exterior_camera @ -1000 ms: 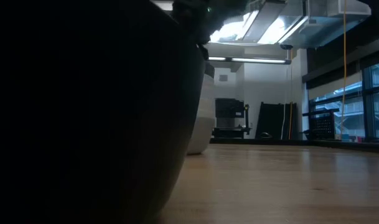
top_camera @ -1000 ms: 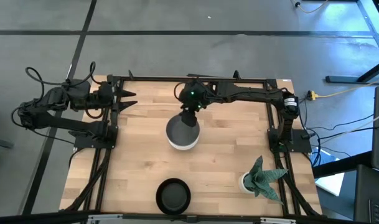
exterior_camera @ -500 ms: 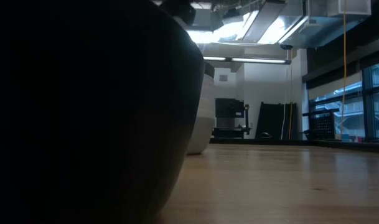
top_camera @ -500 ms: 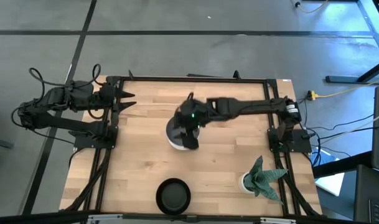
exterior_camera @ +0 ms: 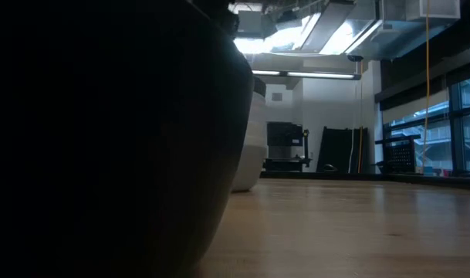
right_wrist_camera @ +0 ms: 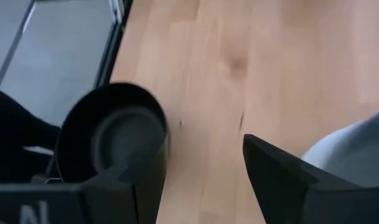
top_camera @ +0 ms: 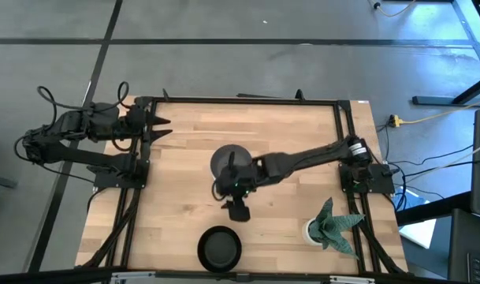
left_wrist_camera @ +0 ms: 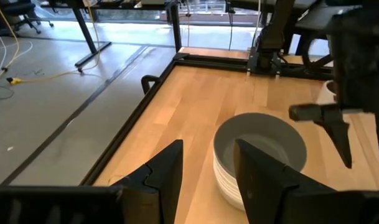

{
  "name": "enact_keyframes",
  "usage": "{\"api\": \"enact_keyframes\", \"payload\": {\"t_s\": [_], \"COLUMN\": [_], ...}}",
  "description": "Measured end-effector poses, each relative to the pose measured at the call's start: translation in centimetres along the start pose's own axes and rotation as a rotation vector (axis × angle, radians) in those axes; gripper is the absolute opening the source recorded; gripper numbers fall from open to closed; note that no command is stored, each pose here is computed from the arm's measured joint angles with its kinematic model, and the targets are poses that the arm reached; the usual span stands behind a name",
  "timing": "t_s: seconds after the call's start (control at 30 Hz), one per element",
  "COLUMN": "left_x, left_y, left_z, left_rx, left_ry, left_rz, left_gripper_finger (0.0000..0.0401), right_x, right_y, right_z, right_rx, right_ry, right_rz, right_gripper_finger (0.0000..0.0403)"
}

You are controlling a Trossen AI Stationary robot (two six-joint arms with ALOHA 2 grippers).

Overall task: Nest bowls inside each other
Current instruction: Stack the black bowl on the gray bowl

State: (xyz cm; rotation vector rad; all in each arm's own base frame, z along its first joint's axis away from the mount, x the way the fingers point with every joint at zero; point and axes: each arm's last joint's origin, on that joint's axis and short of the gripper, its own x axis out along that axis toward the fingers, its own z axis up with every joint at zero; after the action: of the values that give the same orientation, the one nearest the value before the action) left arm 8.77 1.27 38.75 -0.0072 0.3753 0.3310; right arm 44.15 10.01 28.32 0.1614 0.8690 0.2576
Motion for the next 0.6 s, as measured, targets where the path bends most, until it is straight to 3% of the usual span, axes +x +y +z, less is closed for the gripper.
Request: {"api": "enact_keyframes", "payload": {"t_s": [0.6], "left_x": [0.0], "left_y": [0.0], "left_z": [-0.3], "left_rx": [-0.047], "left_ry": [0.03], "left_rz": [0.002], "left_gripper_finger": [0.0135], "right_x": [7.9], "right_y": [3.4], "right_z": [-4.5], "right_rx": [0.01], "right_ry": [0.206], "right_rz": [0.053], "right_gripper_finger": [0.021]}}
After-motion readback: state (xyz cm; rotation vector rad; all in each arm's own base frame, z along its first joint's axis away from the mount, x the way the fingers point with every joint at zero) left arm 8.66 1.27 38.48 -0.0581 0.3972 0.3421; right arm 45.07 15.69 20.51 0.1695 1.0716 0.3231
